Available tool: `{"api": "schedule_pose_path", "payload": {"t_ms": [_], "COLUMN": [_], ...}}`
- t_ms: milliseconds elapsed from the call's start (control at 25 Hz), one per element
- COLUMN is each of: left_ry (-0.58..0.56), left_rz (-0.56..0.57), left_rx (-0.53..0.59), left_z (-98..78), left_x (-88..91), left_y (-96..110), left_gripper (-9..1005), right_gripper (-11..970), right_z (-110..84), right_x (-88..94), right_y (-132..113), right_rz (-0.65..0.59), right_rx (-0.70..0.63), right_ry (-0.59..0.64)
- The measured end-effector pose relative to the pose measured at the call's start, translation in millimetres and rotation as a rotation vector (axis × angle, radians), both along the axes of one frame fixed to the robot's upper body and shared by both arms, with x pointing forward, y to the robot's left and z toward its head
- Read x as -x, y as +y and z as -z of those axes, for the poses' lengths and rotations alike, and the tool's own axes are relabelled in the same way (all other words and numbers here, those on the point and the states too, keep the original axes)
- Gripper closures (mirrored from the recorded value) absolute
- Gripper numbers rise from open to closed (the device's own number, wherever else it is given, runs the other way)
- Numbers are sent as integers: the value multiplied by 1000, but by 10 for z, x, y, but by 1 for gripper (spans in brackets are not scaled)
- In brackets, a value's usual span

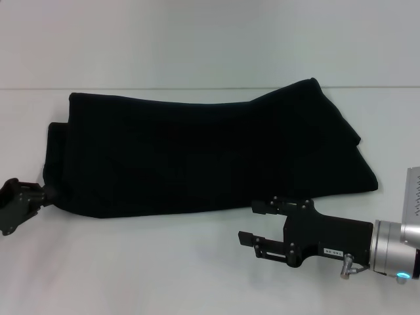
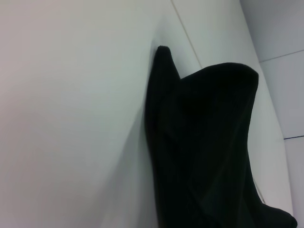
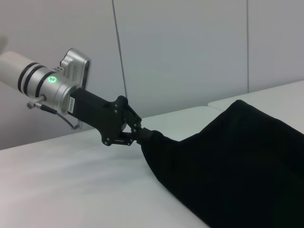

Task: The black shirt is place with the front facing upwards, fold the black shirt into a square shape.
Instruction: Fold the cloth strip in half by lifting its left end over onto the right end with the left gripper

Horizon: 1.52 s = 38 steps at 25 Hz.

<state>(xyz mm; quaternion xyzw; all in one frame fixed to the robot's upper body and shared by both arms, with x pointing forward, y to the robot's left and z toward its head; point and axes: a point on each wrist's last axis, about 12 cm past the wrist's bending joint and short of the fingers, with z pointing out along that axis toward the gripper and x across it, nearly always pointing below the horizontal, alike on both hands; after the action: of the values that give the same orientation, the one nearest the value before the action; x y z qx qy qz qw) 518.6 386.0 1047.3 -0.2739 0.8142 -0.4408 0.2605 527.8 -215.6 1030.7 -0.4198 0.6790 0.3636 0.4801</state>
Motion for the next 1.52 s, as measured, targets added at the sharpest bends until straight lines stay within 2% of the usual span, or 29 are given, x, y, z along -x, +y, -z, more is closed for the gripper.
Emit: {"api": "schedule_pose_path", "payload": {"t_ms": [200, 640, 1080, 1160, 1520], "left_ry": [-4, 29, 18, 18, 3], "left_rz": [-6, -16, 20, 24, 72], "left_rx": [5, -43, -60, -56, -60], "left_z": [21, 79, 45, 45, 1], "left_x": [19, 102, 58, 45, -96], "left_y": [-5, 84, 58, 40, -99], "left_gripper": [893, 473, 239, 71, 82], "right_gripper": [275, 275, 274, 274, 274], "right_z": [1, 6, 0, 0, -3], "right_x": [3, 10, 3, 3, 0], "right_y": [0, -14, -8, -8, -1], "right_rz": [-1, 2, 0, 0, -2], "right_rx": [-1, 0, 0, 0, -1], "right_ry": [1, 2, 1, 0, -1]}}
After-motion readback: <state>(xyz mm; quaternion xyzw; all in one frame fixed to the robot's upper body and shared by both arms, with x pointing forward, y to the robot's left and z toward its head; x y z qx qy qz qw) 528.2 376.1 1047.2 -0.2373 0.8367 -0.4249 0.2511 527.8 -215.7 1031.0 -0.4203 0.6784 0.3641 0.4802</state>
